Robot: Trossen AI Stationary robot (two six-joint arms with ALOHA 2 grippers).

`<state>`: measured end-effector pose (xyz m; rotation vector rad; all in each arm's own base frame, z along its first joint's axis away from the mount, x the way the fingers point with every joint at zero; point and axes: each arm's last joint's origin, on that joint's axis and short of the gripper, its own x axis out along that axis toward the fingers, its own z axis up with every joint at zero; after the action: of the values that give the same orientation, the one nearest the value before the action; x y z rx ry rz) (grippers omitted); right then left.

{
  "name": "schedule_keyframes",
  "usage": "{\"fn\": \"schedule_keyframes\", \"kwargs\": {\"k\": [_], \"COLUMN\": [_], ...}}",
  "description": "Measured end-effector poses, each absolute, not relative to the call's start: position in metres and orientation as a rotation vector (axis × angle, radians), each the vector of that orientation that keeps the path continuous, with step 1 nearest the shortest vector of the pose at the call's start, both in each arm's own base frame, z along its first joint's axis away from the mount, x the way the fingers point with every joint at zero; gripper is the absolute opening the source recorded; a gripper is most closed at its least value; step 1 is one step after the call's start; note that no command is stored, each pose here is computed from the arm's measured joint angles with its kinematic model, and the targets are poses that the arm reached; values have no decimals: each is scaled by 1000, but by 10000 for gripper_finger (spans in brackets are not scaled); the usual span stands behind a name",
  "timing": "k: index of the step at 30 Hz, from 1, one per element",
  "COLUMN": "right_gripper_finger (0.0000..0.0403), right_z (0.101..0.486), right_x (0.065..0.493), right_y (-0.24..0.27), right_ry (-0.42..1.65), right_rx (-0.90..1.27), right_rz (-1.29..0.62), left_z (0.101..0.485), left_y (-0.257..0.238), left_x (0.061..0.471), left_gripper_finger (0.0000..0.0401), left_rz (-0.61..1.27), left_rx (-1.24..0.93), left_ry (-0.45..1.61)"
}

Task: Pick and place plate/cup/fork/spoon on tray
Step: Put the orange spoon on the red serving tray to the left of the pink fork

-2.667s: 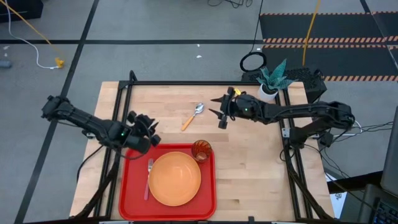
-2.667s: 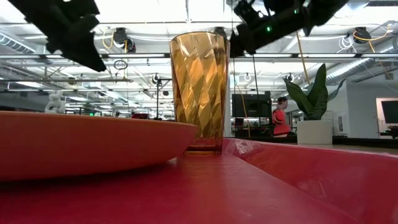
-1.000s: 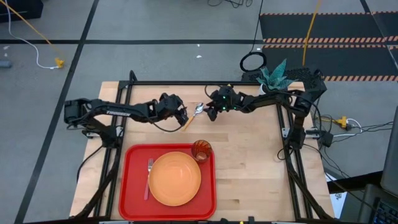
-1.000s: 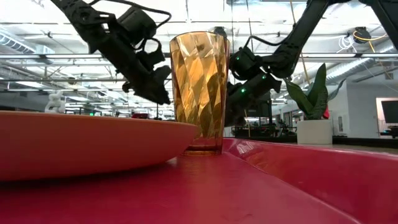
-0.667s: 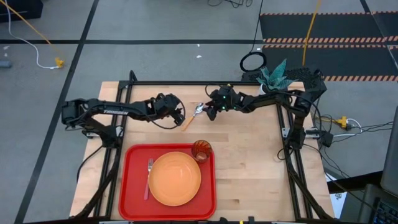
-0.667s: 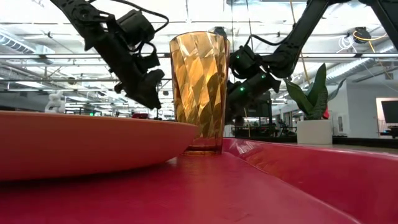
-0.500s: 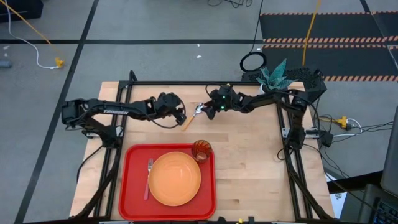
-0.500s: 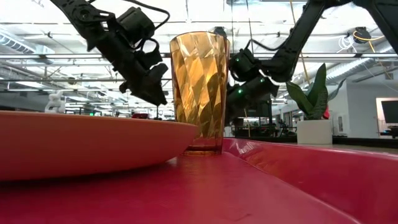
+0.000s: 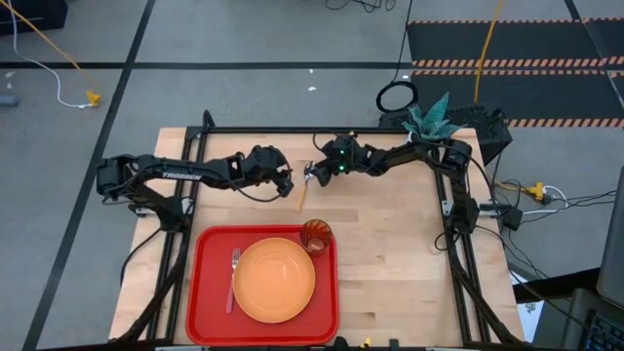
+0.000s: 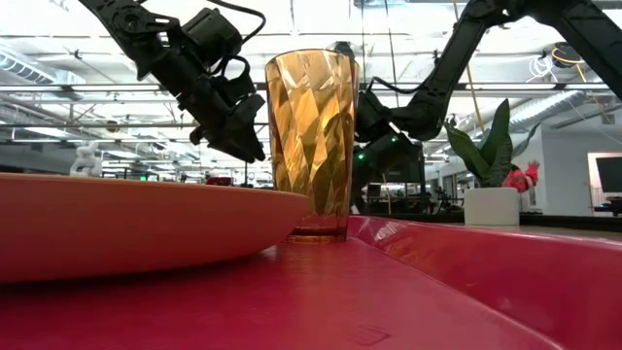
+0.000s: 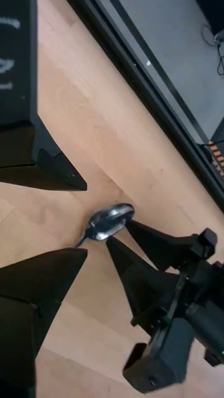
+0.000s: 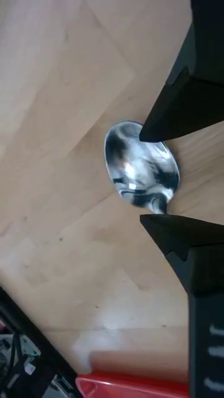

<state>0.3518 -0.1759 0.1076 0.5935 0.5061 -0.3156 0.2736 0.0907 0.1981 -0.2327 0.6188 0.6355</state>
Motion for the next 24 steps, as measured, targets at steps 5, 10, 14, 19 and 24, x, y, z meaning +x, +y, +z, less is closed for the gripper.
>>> {"fn": "schedule_keyframes", "kwargs": {"k": [5,10,14,19,24], "right_gripper_finger": [194,194,194,194,194], "right_z": [111,110,109,109,109], "right_x": [351,351,350,349,350], "right_y": [-176,-176,-177,-177,-177], "right_ry": [506,510,518,526,522], "right_rx": [590,584,561,551,552], "right_rz": [-315,-319,-357,-369,-356], "left_z": [198,198,198,199,199], "left_y": [90,89,89,89,89], "left_x": [273,274,274,275,275], "left_gripper_finger": [163,163,163,163,163], "left_rz": [634,627,627,626,626], "left_rx": [-231,-225,-225,-225,-226], "left_ry": [622,623,622,610,607]}}
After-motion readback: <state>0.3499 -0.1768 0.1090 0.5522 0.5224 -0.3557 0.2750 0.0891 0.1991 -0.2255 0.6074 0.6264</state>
